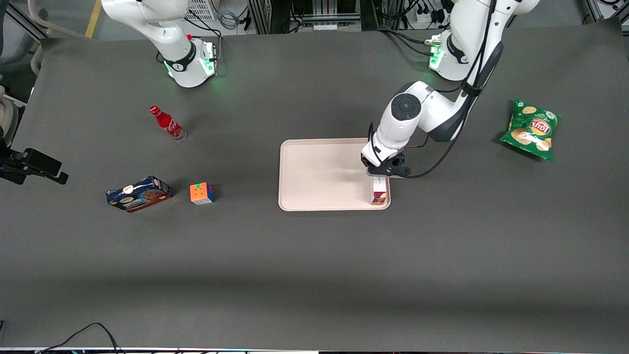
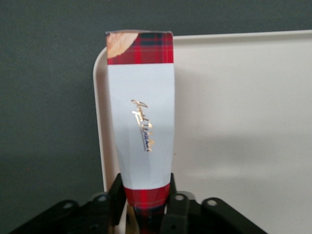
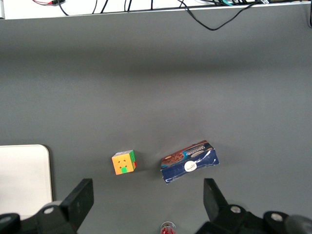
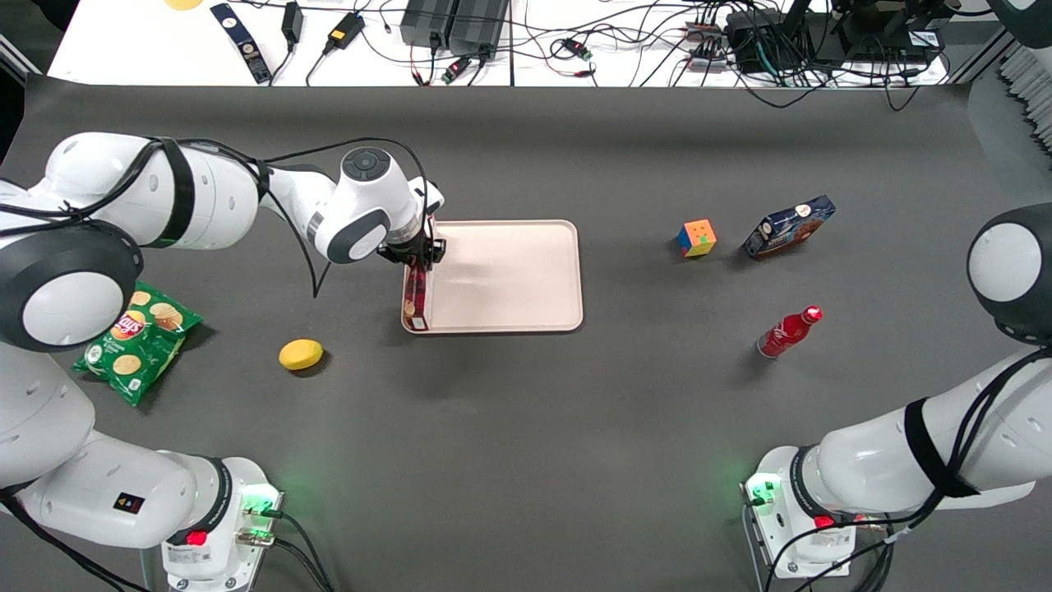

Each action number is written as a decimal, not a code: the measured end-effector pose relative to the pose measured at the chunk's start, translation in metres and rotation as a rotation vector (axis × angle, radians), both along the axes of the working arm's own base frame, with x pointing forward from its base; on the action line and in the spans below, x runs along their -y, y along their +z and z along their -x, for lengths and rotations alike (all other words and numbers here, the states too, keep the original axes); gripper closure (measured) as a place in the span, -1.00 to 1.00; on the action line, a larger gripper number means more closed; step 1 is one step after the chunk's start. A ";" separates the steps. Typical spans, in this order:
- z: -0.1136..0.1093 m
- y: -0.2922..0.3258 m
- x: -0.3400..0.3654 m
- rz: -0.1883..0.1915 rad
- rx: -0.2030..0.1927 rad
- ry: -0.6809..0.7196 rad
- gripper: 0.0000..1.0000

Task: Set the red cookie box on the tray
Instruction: 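Lower the cookie box onto the tray corner and open the left gripper, then raise the left gripper away from the standing cookie box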

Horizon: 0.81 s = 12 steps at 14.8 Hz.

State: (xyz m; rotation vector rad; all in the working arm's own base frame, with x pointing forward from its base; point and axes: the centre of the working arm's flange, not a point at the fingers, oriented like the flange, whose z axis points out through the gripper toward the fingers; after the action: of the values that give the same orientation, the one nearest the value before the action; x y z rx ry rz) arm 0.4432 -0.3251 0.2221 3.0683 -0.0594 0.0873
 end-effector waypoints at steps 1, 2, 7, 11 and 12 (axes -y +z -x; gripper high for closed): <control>-0.001 0.001 0.001 0.006 0.007 0.000 0.05; -0.001 0.002 0.001 0.010 0.012 0.001 -0.15; -0.014 0.030 0.001 0.024 0.063 0.011 -1.00; -0.053 0.115 -0.033 -0.071 0.084 -0.025 -1.00; -0.065 0.145 -0.048 -0.090 0.080 -0.029 -1.00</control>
State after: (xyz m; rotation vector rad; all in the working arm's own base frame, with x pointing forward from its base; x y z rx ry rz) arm 0.5082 -0.2773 0.3671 3.1520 -0.1152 0.2122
